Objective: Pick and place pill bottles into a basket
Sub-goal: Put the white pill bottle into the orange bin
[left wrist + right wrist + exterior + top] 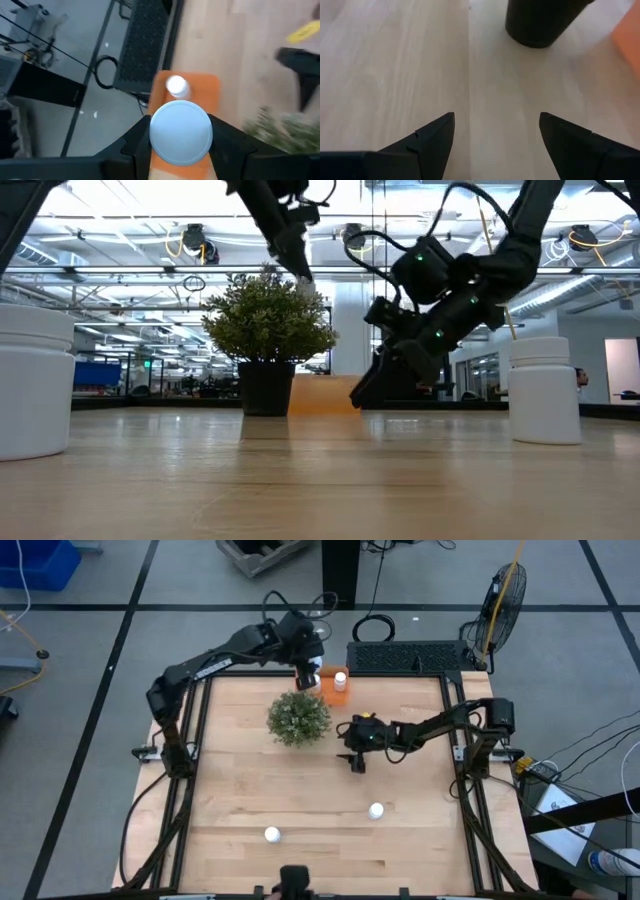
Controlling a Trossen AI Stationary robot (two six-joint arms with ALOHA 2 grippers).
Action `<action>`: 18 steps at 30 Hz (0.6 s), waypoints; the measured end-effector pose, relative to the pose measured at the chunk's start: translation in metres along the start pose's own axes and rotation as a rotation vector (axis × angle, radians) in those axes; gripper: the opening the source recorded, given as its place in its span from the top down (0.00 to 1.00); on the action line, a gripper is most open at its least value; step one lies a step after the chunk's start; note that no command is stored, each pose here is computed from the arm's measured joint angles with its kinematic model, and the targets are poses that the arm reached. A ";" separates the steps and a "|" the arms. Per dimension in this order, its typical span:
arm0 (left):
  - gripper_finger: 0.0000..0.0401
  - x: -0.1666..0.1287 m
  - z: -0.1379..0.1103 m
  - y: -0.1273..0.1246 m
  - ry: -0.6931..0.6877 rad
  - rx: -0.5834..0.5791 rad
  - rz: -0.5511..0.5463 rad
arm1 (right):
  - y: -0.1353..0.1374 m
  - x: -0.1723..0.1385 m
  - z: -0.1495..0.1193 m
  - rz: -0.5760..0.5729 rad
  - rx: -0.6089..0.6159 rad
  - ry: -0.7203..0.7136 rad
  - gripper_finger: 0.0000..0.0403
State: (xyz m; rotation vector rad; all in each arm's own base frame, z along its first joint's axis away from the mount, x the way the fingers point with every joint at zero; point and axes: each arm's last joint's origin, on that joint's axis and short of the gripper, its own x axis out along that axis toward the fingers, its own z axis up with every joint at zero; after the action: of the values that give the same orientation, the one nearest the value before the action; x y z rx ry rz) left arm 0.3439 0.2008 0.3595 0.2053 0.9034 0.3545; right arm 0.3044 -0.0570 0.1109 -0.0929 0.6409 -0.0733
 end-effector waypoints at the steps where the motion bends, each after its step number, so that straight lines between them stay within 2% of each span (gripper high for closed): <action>1: 0.60 0.006 0.000 0.004 -0.007 0.003 0.010 | -0.001 -0.002 -0.001 -0.005 -0.002 -0.012 0.30; 5: 0.60 0.022 -0.004 0.019 -0.040 0.008 0.018 | -0.002 -0.009 -0.004 0.021 -0.009 -0.081 0.31; 8: 0.60 0.032 -0.009 0.028 -0.065 -0.023 -0.042 | -0.001 -0.010 -0.005 0.025 -0.012 -0.102 0.32; 18: 0.60 0.068 -0.029 0.039 0.010 -0.059 -0.110 | 0.010 -0.010 -0.002 0.052 -0.033 -0.125 0.32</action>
State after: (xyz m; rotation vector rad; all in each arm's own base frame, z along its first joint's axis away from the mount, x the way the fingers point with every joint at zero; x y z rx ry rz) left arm 0.3507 0.2638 0.3055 0.0990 0.9092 0.2803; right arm 0.2955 -0.0463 0.1145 -0.1114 0.5193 -0.0069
